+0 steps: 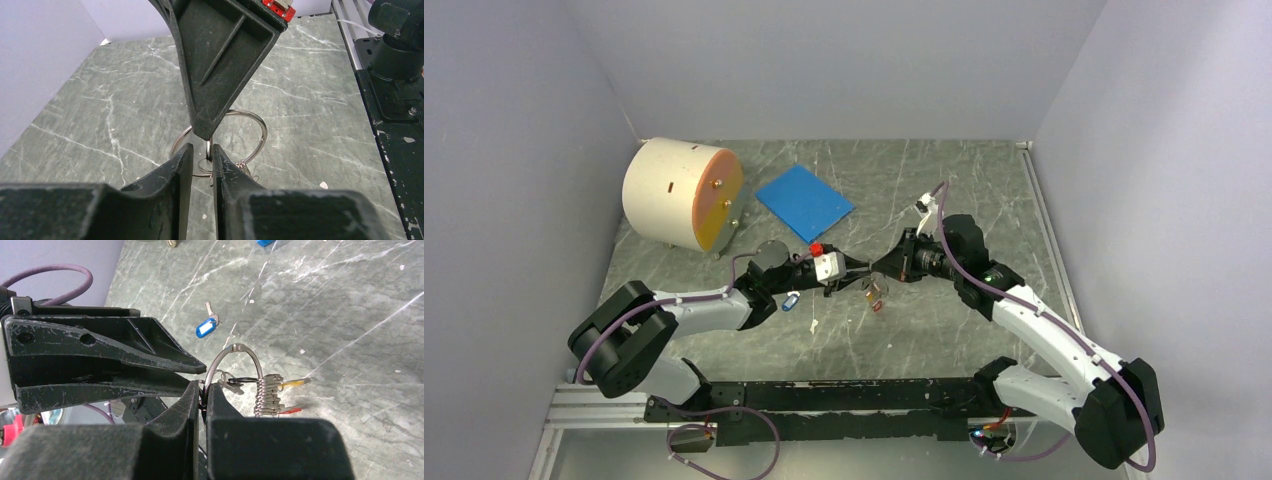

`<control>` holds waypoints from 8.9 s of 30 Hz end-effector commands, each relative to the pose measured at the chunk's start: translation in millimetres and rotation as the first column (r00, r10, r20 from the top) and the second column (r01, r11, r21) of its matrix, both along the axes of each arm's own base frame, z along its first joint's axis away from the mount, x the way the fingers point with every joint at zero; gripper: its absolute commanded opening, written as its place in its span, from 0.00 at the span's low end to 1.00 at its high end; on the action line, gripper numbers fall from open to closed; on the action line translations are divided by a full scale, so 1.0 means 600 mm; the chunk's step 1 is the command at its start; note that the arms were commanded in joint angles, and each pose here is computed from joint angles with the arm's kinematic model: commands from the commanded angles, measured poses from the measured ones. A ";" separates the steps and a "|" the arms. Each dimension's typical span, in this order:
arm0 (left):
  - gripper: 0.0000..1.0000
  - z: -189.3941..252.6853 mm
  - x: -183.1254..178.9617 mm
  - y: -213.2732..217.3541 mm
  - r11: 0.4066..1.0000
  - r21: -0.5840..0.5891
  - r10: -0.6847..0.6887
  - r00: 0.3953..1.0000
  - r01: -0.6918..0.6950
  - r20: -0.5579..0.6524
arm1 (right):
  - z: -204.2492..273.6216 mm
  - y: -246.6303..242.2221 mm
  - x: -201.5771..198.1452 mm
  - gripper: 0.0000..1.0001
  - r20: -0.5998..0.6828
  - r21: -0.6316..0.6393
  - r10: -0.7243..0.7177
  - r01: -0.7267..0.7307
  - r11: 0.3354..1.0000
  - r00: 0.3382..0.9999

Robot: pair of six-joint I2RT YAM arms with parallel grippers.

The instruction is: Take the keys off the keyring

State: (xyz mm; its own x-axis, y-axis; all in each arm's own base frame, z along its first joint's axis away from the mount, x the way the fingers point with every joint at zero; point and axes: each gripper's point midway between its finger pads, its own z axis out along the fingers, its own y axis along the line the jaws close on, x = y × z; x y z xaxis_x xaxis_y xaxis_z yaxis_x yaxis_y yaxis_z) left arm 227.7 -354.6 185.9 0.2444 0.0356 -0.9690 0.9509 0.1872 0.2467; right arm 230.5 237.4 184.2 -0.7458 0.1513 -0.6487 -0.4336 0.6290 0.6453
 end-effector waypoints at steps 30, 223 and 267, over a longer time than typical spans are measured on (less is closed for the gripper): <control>0.21 0.012 -0.007 -0.011 0.997 -0.040 -0.066 0.998 0.065 -0.014 | 0.061 0.012 0.004 0.00 0.098 0.075 0.013 -0.021 0.997 0.995; 0.02 0.056 0.012 0.056 0.880 -0.118 -0.044 0.169 -0.460 -0.985 | -0.061 -0.027 -0.012 0.57 0.276 -0.201 0.231 -0.179 0.963 0.933; 0.02 0.079 0.011 0.072 0.895 -0.347 -0.304 0.184 -0.282 -0.935 | -0.030 -0.022 0.026 0.64 0.392 -0.184 0.195 -0.131 0.974 0.899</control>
